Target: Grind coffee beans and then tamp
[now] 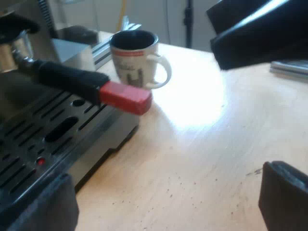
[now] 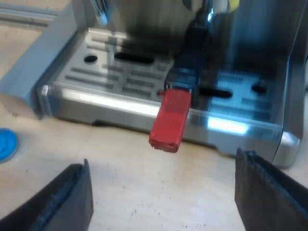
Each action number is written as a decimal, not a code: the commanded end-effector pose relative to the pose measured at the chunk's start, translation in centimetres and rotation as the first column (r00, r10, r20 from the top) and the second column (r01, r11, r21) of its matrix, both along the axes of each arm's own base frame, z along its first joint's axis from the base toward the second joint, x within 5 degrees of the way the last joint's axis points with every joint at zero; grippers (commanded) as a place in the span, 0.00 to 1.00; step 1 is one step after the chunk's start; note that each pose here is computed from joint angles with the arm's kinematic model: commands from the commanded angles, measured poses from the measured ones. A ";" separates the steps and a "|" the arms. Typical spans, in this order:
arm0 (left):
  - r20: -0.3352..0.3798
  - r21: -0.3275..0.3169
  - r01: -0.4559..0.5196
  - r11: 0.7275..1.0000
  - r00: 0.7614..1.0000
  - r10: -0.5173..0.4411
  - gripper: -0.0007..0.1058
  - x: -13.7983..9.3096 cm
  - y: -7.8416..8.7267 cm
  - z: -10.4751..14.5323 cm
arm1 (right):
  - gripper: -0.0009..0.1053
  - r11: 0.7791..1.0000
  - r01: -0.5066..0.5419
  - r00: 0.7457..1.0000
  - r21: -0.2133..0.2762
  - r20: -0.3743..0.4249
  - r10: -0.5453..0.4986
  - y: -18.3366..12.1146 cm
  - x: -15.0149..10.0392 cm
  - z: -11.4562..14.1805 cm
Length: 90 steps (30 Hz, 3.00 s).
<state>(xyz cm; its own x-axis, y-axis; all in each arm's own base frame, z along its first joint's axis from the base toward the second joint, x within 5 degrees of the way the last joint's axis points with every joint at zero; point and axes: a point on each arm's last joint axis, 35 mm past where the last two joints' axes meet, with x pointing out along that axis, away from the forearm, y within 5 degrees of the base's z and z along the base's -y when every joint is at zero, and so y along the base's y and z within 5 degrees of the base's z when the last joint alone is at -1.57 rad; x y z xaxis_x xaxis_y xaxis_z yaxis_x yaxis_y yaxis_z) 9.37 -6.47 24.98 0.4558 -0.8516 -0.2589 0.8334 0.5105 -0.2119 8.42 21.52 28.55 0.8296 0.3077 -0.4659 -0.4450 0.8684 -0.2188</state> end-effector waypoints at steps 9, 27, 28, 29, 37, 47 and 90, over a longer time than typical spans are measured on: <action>0.023 0.000 -0.003 1.000 1.000 0.003 0.74 0.0 0.0 0.1 | 0.61 1.000 -0.011 0.979 0.029 -0.205 0.017 2.0 4.1 2.2; 0.025 -0.001 -0.003 1.000 1.000 0.003 0.74 0.0 0.0 0.1 | 0.61 0.999 0.053 0.943 0.006 -0.329 -0.048 2.8 9.1 -3.1; 0.025 -0.001 -0.003 1.000 1.000 0.003 0.74 0.0 0.0 0.1 | 0.61 0.999 0.053 0.943 0.006 -0.329 -0.048 2.7 9.1 -3.5; 0.025 -0.001 -0.003 1.000 1.000 0.003 0.74 0.0 0.0 0.1 | 0.61 0.999 0.052 0.943 0.006 -0.329 -0.048 2.6 9.0 -4.2; 0.025 -0.001 -0.003 1.000 1.000 0.003 0.74 0.0 0.0 0.1 | 0.61 0.999 0.044 0.974 0.018 -0.223 -0.039 2.4 9.0 -5.8; 0.025 -0.001 -0.003 1.000 1.000 0.003 0.74 0.0 0.0 0.1 | 0.61 0.999 0.042 0.987 0.007 -0.155 -0.040 2.2 9.5 -6.3; 0.023 -0.002 -0.004 1.000 1.000 0.004 0.74 0.0 0.0 0.1 | 0.01 0.997 0.075 0.988 0.002 -0.134 -0.074 3.1 7.5 -7.2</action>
